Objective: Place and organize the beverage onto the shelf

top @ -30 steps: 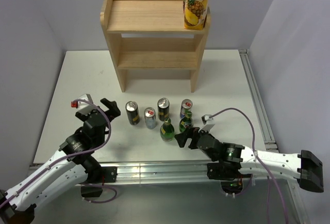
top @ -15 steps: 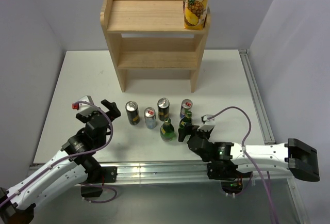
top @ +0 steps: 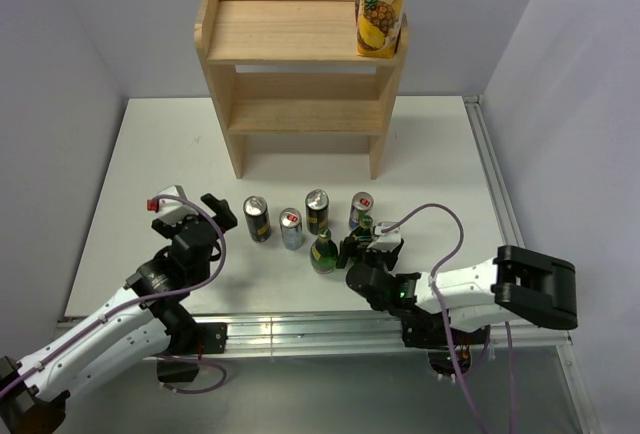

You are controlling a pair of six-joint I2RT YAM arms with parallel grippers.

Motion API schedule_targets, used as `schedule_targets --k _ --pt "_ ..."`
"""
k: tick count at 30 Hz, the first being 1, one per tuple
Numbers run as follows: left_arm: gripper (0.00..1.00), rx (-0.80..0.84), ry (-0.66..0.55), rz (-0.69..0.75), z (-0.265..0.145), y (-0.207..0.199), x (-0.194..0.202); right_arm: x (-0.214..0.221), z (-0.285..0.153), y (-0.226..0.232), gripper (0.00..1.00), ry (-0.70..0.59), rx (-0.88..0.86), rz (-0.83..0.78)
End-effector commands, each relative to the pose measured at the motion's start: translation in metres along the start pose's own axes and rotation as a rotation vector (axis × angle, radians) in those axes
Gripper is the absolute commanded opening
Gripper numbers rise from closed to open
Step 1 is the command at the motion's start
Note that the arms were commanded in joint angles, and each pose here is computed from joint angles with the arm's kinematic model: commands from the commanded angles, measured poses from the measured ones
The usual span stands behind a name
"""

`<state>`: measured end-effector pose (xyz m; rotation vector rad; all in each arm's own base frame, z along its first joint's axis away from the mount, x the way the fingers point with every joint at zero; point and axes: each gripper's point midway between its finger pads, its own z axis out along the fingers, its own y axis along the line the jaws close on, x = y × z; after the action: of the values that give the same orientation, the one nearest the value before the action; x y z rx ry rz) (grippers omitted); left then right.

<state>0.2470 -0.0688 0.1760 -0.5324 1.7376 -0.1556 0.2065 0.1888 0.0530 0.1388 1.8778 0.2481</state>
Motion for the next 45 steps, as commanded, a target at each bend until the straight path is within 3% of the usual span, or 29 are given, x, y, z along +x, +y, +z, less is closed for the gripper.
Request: schedule_targets --k 1,12,15,16,17,19,26,32,45 --pt "0.99 0.021 -0.037 -0.034 -0.002 -0.007 -0.013 -0.022 0.011 0.012 1.00 -0.102 0.025 0.069" --pt "0.99 0.015 -0.039 -0.030 -0.001 -0.006 -0.013 -0.016 0.028 -0.006 0.80 -0.115 0.108 0.036" --pt "0.99 0.017 -0.037 -0.025 -0.001 -0.006 -0.011 -0.012 0.032 -0.009 0.66 -0.111 0.118 0.024" --pt "0.99 0.016 -0.040 -0.028 -0.001 -0.006 -0.013 -0.010 0.033 -0.009 0.58 -0.108 0.117 0.023" --pt "0.99 0.013 -0.039 -0.029 -0.001 -0.006 -0.012 -0.009 0.034 -0.008 0.28 -0.103 0.115 0.023" --pt "0.99 0.010 -0.041 -0.029 -0.001 -0.005 -0.012 -0.005 0.036 -0.009 0.01 -0.086 0.128 0.016" --pt "0.99 0.006 -0.045 -0.031 -0.001 -0.005 -0.013 -0.017 0.024 -0.004 0.00 -0.070 0.143 0.067" --pt "0.99 0.006 -0.048 -0.027 0.000 -0.004 -0.012 -0.054 -0.006 0.011 0.00 -0.084 0.137 0.100" --pt "0.99 0.037 -0.042 -0.026 -0.002 -0.008 -0.013 -0.181 -0.037 0.093 0.00 -0.210 -0.021 0.048"
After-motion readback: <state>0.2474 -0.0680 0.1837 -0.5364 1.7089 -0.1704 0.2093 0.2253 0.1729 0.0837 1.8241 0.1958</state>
